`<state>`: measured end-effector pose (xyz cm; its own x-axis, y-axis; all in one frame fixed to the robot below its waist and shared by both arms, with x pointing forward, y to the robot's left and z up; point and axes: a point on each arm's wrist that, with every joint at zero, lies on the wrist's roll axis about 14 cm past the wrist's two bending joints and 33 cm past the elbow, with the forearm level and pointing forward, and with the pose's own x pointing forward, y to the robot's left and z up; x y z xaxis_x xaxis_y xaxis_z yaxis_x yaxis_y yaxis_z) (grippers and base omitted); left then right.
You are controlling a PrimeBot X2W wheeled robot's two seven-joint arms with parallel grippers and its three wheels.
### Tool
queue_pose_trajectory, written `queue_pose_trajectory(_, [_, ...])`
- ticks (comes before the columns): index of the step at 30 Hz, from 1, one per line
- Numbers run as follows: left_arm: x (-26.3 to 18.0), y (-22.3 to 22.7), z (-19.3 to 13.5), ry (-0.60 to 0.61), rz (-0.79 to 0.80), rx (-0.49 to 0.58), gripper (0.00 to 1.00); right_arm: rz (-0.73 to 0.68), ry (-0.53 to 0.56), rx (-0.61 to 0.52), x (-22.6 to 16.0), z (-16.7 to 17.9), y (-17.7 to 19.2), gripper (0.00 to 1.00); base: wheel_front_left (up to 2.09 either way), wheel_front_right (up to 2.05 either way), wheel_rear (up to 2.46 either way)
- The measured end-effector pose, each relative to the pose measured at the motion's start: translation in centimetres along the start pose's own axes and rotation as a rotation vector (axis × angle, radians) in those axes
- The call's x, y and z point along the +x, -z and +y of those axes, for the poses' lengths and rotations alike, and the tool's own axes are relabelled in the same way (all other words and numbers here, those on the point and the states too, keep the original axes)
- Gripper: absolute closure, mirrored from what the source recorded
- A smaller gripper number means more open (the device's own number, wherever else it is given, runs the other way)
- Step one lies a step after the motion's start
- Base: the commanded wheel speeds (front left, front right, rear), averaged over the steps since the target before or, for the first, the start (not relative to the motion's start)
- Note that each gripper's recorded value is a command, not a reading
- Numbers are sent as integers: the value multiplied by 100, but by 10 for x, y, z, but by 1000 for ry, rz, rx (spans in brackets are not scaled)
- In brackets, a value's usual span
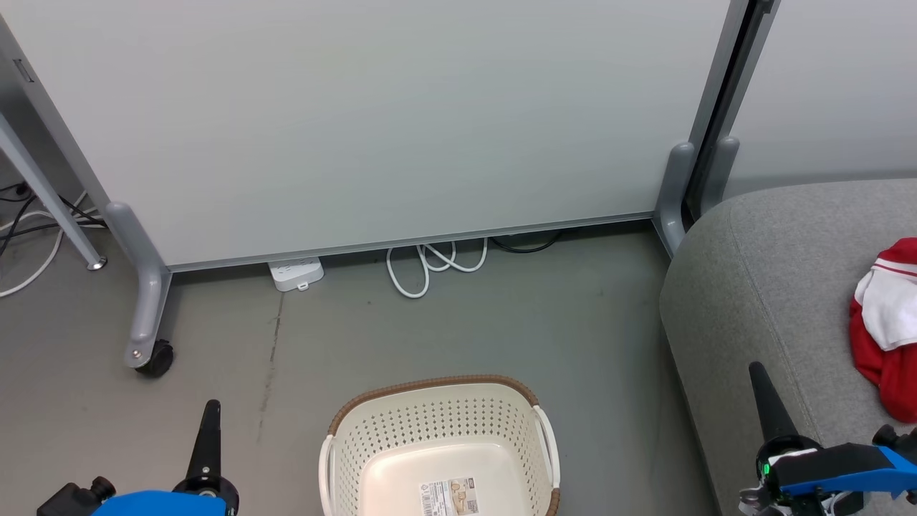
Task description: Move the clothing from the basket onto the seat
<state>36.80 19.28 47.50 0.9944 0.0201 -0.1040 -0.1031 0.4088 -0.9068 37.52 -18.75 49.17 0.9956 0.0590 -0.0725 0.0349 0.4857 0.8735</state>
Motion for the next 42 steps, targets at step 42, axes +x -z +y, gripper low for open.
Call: queue_pose_trajectory(42, [13, -14, -20, 69, -1, -340, 100, -57, -32, 402, 8, 4, -13, 100, 0, 0, 0])
